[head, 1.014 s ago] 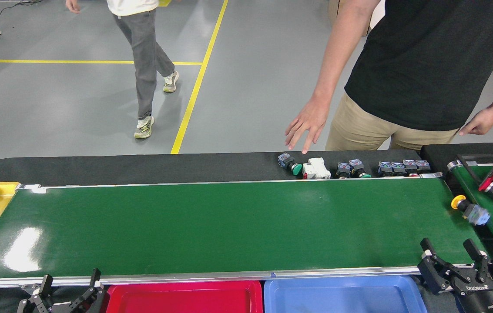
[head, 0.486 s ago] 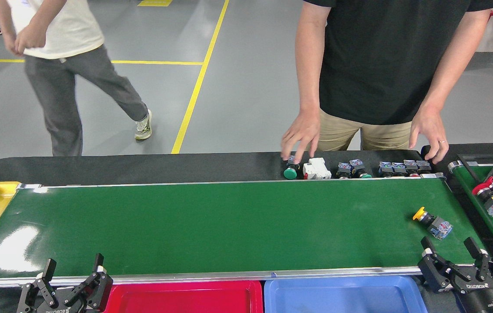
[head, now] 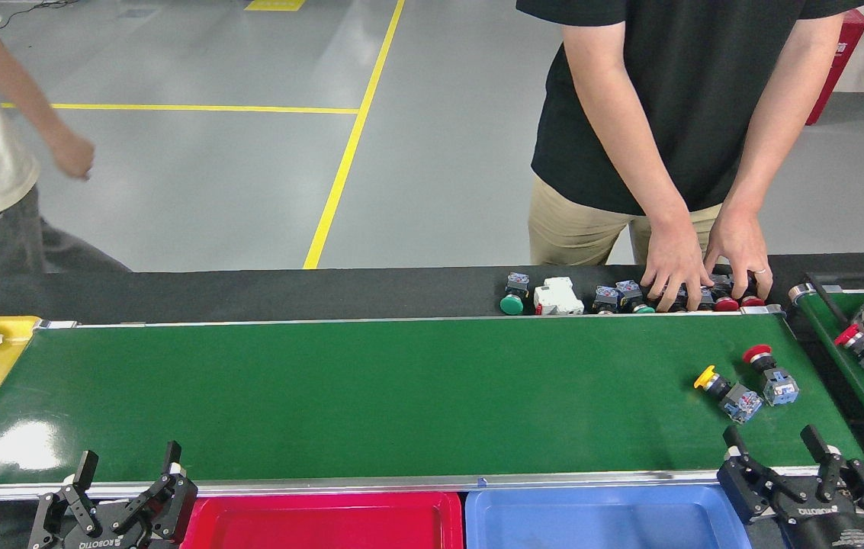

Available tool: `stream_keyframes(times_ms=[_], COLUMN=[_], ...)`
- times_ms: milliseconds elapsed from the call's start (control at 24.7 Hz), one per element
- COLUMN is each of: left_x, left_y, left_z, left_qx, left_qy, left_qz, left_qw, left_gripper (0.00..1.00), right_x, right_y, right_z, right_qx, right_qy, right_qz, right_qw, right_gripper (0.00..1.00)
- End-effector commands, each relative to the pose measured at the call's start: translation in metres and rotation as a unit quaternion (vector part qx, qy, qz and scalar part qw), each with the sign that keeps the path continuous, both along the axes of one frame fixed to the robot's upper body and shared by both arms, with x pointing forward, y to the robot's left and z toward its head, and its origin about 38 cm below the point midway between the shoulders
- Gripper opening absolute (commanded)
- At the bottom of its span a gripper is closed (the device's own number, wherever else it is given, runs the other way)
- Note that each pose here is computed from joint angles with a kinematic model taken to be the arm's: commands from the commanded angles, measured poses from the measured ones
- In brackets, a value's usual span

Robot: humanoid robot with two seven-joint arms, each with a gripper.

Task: Pick switch part from conveyor to tray

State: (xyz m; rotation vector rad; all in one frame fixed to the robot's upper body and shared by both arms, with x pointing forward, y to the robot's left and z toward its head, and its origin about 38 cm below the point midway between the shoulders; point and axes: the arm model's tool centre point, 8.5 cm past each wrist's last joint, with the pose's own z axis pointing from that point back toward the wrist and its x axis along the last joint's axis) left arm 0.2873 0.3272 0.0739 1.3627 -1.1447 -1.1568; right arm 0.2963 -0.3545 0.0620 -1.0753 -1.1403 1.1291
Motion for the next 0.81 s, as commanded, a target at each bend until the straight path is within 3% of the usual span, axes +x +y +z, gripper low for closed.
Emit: stream_keyframes(times_ms=[0,122,365,770], left_x=[0.006,0.006,-0.011,-0.021], left_y=[0.004,0.004,0.000,-0.013], left_z=[0.010,0.011,-0.008,-0.034], left_qx=[0.011,0.024,0.024,0.011], left_qy=[-0.014,-0.007,0.027,0.065], left_qz=[-0.006,-0.040,-0.071,-0.085], left_qw=[1.000,0.999,0.997,0.994], left_gripper=[1.00,1.00,1.00,1.00], right_x=[0.000,-0.001,0.001,0.046], right_y=[-0.003,0.002,0.013,0.050], right_z=[-0.003,-0.011,-0.031,-0.025], right_qx=[0.005,0.020,0.038,0.046], right_qy=[0.007,0.013,0.037,0.031], right_qz=[-0.026,-0.037,-0.050,-0.051], right_qw=[1.000,0.999,0.997,0.997], right_gripper=[1.00,1.00,1.00,0.99])
